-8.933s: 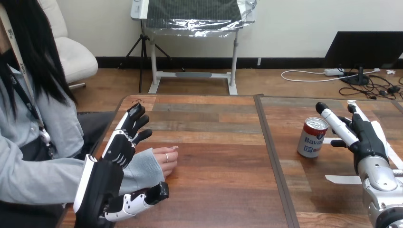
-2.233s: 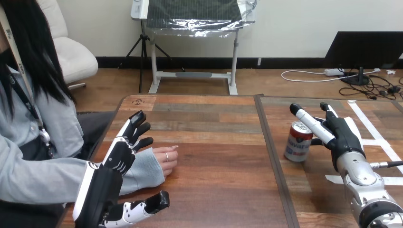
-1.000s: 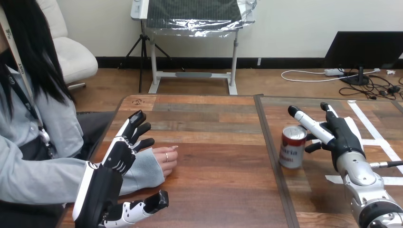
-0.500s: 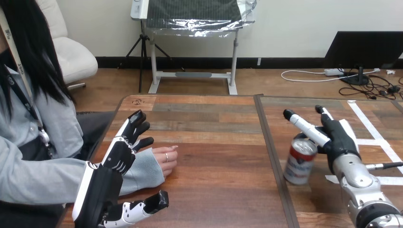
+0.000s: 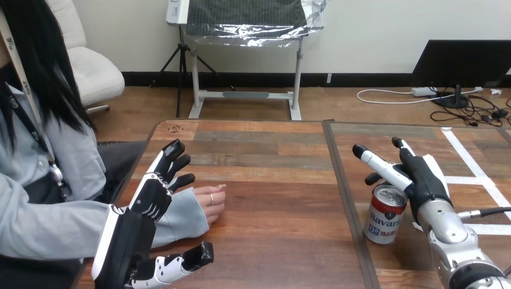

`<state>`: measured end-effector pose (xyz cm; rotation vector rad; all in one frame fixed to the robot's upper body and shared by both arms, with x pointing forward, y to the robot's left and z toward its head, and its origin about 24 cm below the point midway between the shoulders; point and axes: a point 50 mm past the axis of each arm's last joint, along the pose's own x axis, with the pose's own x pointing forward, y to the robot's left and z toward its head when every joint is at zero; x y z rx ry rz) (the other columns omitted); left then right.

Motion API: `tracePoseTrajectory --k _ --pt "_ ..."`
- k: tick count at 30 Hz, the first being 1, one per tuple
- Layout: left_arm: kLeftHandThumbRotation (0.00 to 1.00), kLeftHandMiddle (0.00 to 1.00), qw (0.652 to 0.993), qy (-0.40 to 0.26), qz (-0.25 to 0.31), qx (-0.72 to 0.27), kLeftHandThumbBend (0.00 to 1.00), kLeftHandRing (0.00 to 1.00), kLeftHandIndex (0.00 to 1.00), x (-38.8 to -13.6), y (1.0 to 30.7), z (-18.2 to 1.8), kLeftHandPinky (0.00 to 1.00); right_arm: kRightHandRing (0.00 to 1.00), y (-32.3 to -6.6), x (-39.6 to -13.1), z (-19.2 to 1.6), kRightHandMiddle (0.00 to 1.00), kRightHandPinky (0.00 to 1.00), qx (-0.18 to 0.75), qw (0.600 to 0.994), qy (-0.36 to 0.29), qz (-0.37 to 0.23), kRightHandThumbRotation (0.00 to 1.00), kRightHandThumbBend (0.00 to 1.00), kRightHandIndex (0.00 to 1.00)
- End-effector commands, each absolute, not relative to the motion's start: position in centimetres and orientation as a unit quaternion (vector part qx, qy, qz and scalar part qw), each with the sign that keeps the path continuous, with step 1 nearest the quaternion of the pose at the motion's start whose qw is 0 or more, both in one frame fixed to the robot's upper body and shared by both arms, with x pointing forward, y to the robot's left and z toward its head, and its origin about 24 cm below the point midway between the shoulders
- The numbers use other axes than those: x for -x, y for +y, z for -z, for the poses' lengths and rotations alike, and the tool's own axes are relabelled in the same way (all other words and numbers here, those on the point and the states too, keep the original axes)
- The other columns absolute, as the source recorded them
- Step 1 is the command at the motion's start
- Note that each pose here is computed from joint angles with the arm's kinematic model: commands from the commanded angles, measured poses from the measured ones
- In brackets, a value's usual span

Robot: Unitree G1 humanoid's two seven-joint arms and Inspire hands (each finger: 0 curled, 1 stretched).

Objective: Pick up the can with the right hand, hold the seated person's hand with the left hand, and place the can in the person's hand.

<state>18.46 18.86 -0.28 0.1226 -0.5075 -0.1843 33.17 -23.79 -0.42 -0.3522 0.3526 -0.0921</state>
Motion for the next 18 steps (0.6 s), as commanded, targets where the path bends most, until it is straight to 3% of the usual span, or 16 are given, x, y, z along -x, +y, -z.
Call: tracePoseTrajectory --k 1,6,9,14,18 --pt "0.56 0.94 0.949 -0.293 0.095 -0.064 1.00 0.92 0.93 -19.40 18.56 -1.09 0.83 0.19 -22.94 -33.93 -0.51 0.24 0.16 0.179 0.973 0.142 0.038 0.64 1.00 1.00" --pt "0.55 0.94 0.949 -0.295 0.096 -0.061 1.00 0.92 0.93 -19.42 18.53 -1.08 0.83 0.11 -22.73 -33.68 -0.12 0.19 0.11 0.186 0.971 0.145 0.034 0.64 1.00 1.00" --pt "0.55 0.94 0.949 -0.295 0.097 -0.060 1.00 0.92 0.93 -19.43 18.53 -1.08 0.84 0.13 -22.63 -33.59 0.01 0.22 0.10 0.194 0.970 0.146 0.031 0.64 1.00 1.00" --pt "0.55 0.95 0.948 -0.295 0.098 -0.060 1.00 0.92 0.93 -19.46 18.57 -1.08 0.84 0.29 -22.57 -33.47 0.16 0.36 0.20 0.199 0.969 0.146 0.033 0.65 1.00 1.00" --pt "0.55 0.95 0.949 -0.293 0.100 -0.060 1.00 0.92 0.93 -19.49 18.62 -1.07 0.84 0.25 -22.80 -33.32 0.32 0.33 0.19 0.193 0.969 0.151 0.043 0.66 1.00 1.00"
